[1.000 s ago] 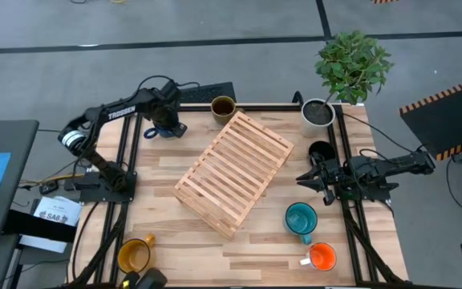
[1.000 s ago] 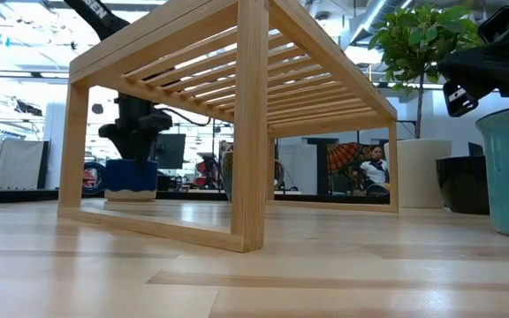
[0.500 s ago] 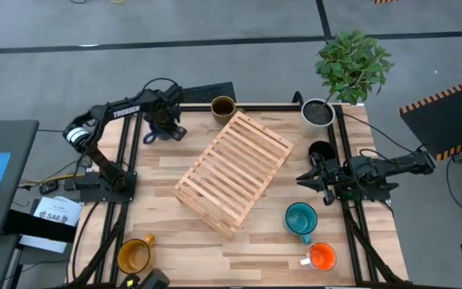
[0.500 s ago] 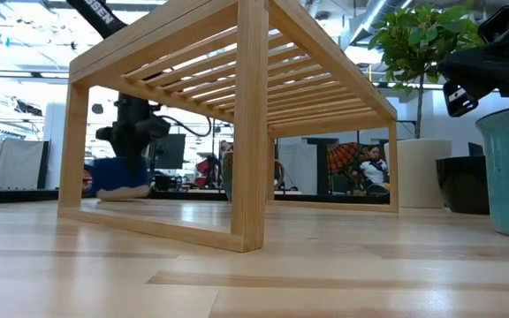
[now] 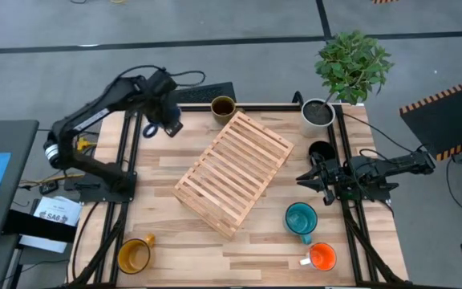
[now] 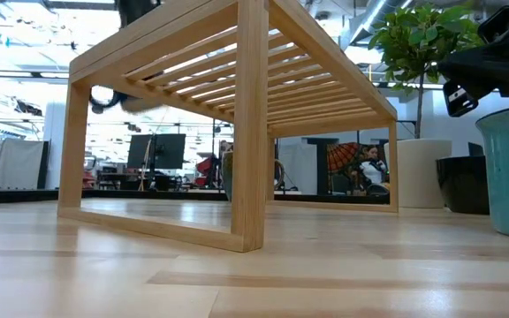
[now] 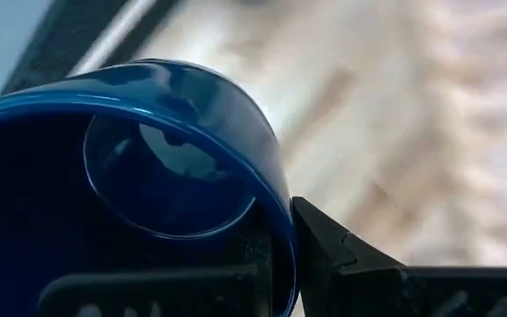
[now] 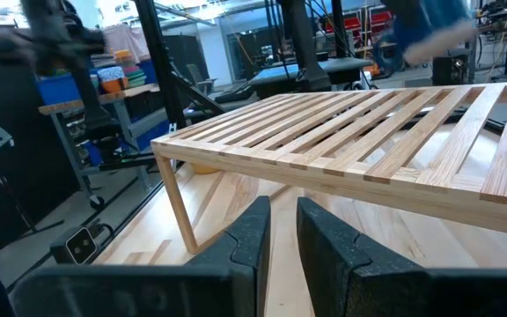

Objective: Place coffee mugs
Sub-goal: Put the dark blue mug on the shelf

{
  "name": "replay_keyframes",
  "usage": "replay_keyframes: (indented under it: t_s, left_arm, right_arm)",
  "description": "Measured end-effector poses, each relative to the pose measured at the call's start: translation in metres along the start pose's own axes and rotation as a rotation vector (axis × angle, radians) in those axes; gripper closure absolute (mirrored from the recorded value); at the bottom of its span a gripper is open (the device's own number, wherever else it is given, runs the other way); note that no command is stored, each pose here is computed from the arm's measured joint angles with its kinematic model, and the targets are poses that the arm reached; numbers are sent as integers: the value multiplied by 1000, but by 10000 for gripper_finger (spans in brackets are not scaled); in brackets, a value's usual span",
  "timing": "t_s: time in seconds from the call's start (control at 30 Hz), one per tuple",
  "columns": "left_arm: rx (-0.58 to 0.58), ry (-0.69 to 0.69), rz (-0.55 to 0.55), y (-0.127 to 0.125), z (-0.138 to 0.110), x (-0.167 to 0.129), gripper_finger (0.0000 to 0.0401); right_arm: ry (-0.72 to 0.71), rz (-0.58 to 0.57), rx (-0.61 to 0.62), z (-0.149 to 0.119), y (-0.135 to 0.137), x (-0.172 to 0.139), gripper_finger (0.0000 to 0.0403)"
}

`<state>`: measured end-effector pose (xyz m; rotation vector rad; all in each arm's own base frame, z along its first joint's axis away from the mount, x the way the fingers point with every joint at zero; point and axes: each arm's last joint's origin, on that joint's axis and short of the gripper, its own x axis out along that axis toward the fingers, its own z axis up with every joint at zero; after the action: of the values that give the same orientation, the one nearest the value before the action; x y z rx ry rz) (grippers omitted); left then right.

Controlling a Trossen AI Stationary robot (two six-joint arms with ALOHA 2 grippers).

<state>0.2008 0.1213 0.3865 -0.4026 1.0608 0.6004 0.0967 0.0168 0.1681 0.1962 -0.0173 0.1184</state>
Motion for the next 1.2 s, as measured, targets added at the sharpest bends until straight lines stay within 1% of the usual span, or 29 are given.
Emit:
replay_keyframes:
  t_s: [0.07, 0.13, 0.23, 0.4, 0.47, 0.57, 0.73, 0.9, 1.03, 1.2]
  left_arm:
    - [54, 0, -58, -27, -5, -22, 396]
    - [112, -37, -111, -55, -10, -41, 396]
    - [178, -67, -175, -94, -21, -57, 396]
    - [205, -35, -253, -147, -39, -61, 395]
    - [224, -3, -260, -164, -48, -58, 395]
    - [283, 30, -267, -186, -56, -52, 394]
    - [418, 70, -249, -212, -62, -35, 393]
    - [508, 141, -246, -225, -63, -17, 392]
    - [544, 177, -219, -228, -63, -9, 391]
    - [534, 199, -208, -224, -60, -6, 390]
  right_arm:
    - [0, 0, 0, 0, 0, 0, 316]
    - [0, 0, 0, 0, 0, 0, 316]
    - [0, 0, 0, 0, 0, 0, 316]
    - [0, 0, 0, 0, 0, 0, 316]
    - [0, 0, 0, 0, 0, 0, 316]
    - [0, 0, 0, 0, 0, 0, 316]
    - [0, 0, 0, 0, 0, 0, 316]
    - [0, 0, 0, 0, 0, 0, 316]
    - [0, 0, 0, 0, 0, 0, 316]
    - [0, 0, 0, 0, 0, 0, 316]
